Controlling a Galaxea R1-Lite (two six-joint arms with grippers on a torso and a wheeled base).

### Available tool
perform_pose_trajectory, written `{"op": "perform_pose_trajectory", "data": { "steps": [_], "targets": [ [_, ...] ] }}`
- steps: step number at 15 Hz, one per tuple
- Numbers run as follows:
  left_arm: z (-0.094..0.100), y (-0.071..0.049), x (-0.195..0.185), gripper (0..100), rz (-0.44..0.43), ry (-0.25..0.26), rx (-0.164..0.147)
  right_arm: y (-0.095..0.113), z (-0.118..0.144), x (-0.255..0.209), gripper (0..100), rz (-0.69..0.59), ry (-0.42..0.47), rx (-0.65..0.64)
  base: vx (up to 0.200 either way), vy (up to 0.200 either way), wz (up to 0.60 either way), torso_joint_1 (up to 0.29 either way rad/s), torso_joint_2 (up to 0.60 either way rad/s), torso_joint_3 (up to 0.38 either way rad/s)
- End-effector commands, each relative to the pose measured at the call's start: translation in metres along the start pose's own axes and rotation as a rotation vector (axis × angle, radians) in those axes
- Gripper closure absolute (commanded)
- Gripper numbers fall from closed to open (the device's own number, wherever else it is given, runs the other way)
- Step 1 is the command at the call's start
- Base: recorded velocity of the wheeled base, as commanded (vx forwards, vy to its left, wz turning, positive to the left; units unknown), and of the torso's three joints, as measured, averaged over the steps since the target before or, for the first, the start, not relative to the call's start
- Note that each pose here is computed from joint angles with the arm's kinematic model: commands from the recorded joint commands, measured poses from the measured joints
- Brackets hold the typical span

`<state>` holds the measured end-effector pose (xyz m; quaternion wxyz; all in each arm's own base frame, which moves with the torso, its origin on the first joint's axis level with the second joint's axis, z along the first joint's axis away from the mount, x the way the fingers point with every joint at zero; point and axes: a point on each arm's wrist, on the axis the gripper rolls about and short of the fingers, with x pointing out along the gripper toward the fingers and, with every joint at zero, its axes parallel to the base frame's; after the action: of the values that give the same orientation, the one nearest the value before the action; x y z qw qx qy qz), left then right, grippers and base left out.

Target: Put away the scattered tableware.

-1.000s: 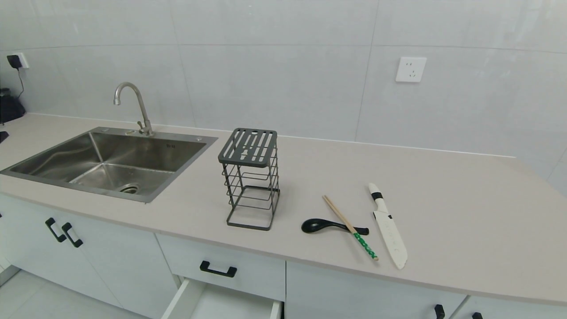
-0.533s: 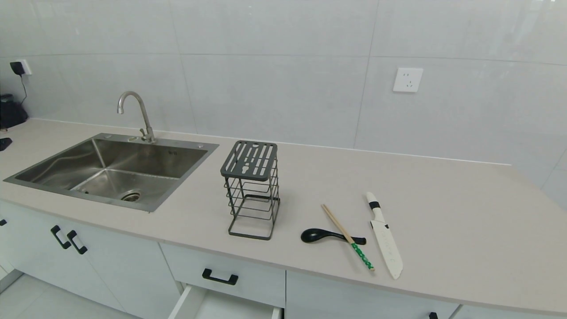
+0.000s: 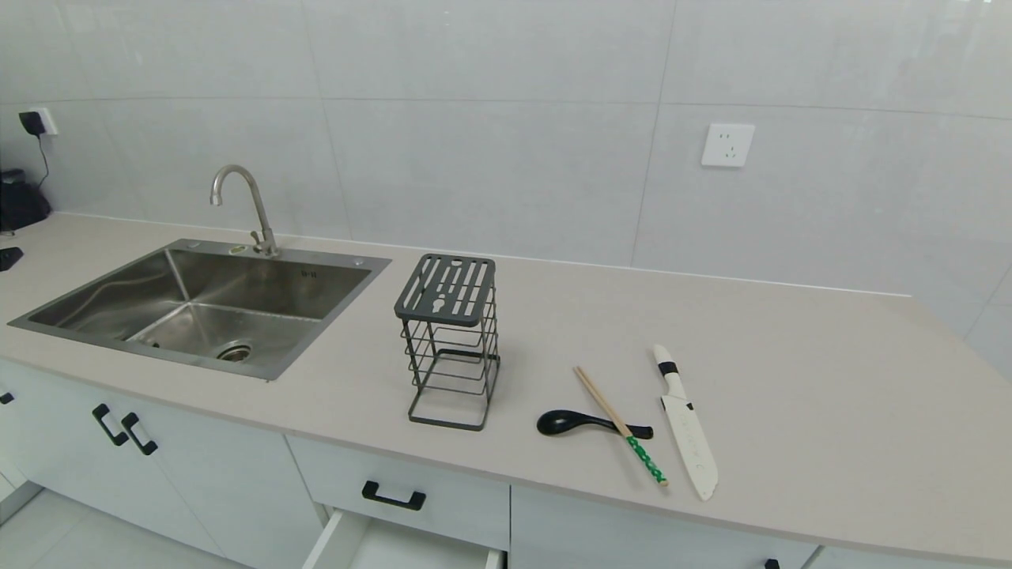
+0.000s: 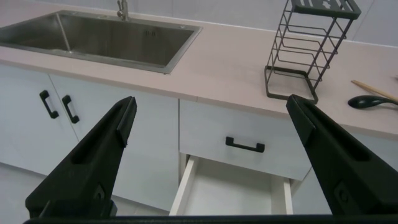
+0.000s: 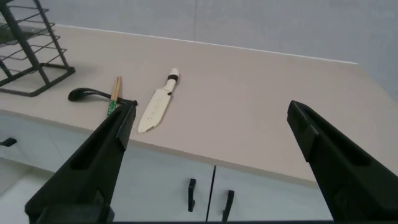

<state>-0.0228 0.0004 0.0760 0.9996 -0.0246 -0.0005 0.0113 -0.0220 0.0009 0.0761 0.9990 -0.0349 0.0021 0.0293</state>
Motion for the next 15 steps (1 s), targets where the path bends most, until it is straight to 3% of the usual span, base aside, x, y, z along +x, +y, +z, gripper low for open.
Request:
{"op": "perform_pose_trajectory", "data": {
  "steps": [1, 4, 5, 6, 7, 8, 10, 11, 13, 15],
  "targets": [
    [0.000, 0.000, 0.000, 0, 0.002, 0.002, 0.000, 0.000, 0.000, 0.001, 0, 0.007, 0.009, -0.005, 0.000, 0.000, 0.00, 0.000, 0.00, 0.000],
    [0.000, 0.000, 0.000, 0, 0.002, 0.002, -0.001, 0.000, 0.006, -0.002, 0, 0.005, -0.037, 0.000, 0.000, 0.000, 0.00, 0.000, 0.00, 0.000],
    [0.000, 0.000, 0.000, 0, 0.002, 0.002, -0.001, -0.003, 0.059, -0.015, 0, 0.007, -0.206, 0.014, 0.000, 0.000, 0.00, 0.000, 0.00, 0.000],
    [0.000, 0.000, 0.000, 0, 0.002, 0.002, -0.001, -0.009, 0.148, -0.019, 0, 0.029, -0.325, 0.016, 0.000, 0.000, 0.00, 0.000, 0.00, 0.000],
    [0.000, 0.000, 0.000, 0, 0.002, 0.002, -0.003, -0.011, 0.175, -0.008, 0, 0.117, -0.278, -0.015, 0.000, 0.000, 0.00, 0.000, 0.00, 0.000],
    [0.000, 0.000, 0.000, 0, 0.002, 0.002, -0.003, -0.010, 0.175, 0.009, 0, 0.208, -0.178, -0.041, 0.000, 0.000, 0.00, 0.000, 0.00, 0.000],
    [0.000, 0.000, 0.000, 0, -0.001, 0.002, 0.003, -0.003, 0.161, 0.071, 0, 0.392, 0.146, -0.094, 0.000, 0.000, 0.00, 0.000, 0.00, 0.000],
    [0.000, 0.000, 0.000, 0, -0.004, 0.004, 0.017, 0.005, 0.163, 0.106, 0, 0.458, 0.233, -0.124, 0.000, 0.000, 0.00, 0.000, 0.00, 0.000],
    [0.000, 0.000, 0.000, 0, -0.007, 0.004, 0.022, 0.042, 0.165, 0.179, 0, 0.635, 0.368, -0.158, 0.000, 0.000, 0.00, 0.000, 0.00, 0.000],
    [0.000, 0.000, 0.000, 0, -0.007, 0.004, 0.022, 0.075, 0.141, 0.236, 0, 0.641, 0.512, -0.197, 0.000, 0.000, 0.00, 0.000, 0.00, 0.000]
  ]
}}
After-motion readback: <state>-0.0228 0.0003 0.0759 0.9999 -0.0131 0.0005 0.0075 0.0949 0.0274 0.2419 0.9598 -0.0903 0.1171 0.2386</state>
